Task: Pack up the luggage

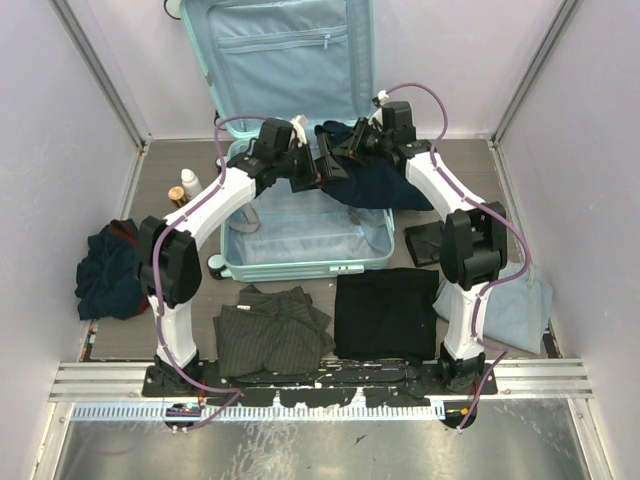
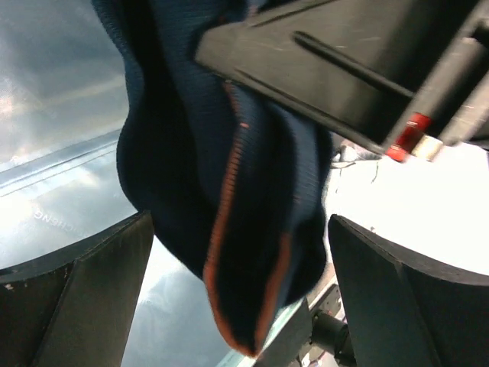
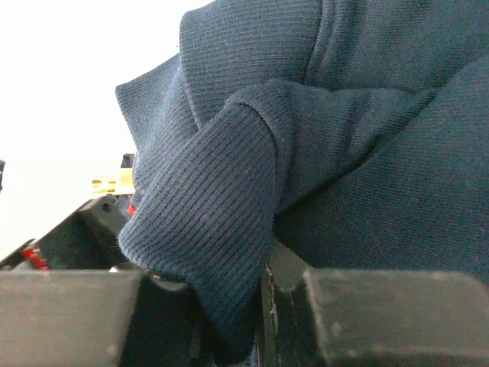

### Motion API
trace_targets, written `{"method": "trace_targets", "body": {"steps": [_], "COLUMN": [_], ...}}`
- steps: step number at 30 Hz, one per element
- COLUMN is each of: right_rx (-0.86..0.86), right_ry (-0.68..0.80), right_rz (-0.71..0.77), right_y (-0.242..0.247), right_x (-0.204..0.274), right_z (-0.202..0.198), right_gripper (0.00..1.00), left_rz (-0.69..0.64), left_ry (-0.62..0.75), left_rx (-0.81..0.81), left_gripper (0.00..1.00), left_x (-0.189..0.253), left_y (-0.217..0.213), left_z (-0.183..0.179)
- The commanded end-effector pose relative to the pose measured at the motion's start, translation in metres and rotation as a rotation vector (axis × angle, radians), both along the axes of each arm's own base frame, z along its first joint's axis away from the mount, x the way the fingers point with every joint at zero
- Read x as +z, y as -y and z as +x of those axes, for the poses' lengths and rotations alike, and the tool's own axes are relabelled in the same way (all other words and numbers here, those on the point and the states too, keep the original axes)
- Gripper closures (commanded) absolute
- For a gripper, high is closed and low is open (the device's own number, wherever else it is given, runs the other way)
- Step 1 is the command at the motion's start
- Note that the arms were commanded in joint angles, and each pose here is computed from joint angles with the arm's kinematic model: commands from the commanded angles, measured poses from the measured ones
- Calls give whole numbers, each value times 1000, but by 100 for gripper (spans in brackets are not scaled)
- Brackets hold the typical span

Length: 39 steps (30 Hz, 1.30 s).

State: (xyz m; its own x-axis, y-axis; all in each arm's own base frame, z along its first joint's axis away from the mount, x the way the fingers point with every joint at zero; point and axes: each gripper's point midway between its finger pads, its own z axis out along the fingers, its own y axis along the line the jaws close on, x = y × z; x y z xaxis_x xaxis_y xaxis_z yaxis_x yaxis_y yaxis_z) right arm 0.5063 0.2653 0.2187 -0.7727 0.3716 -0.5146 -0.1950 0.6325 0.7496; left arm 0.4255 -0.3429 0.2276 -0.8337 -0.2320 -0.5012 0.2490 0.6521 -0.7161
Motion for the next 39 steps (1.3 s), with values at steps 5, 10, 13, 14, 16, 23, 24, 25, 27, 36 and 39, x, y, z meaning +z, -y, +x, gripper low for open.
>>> {"method": "trace_targets", "body": {"steps": [5,10,13,14,16,23,24,25,27,36,39], "right_rx": [146,148,150,153,154,145,144,144,135,-31,-92], "right_ry": [178,163,149,150,154,154,160,171,200,205,133], "right_rz": [127,134,142,144,144,142,143,142,132,-69,-142], "right_y": [-46,-47,-50,-51,-51,-46,-44,-41,-26,124,178], "right_x": [75,71,68,68,70,69,71,74,80,74,45], "right_z": [-16,-17,-17,-18,-18,-18,-16,-14,-8,5,-7], "right_gripper": [99,99,99,99,99,99,93,80,49,0,0], "left_rz": [49,59,-44,-77,-106,-136,-136,-135,-124,12,29], "left_ry": [54,47,58,52,59,42,39,36,33,-17,-22], "left_rx": [89,74,39,35,24,71,76,80,88,194,229], "left_gripper": [2,2,2,2,1,60,73,86,100,100,100], "left_x": [-12,-24,-13,-10,-7,-13,-13,-13,-16,-48,-51], "left_y": [-3,-1,17,21,27,19,16,12,3,-51,-66], "left_z": [21,26,29,30,34,49,50,50,49,60,67]}}
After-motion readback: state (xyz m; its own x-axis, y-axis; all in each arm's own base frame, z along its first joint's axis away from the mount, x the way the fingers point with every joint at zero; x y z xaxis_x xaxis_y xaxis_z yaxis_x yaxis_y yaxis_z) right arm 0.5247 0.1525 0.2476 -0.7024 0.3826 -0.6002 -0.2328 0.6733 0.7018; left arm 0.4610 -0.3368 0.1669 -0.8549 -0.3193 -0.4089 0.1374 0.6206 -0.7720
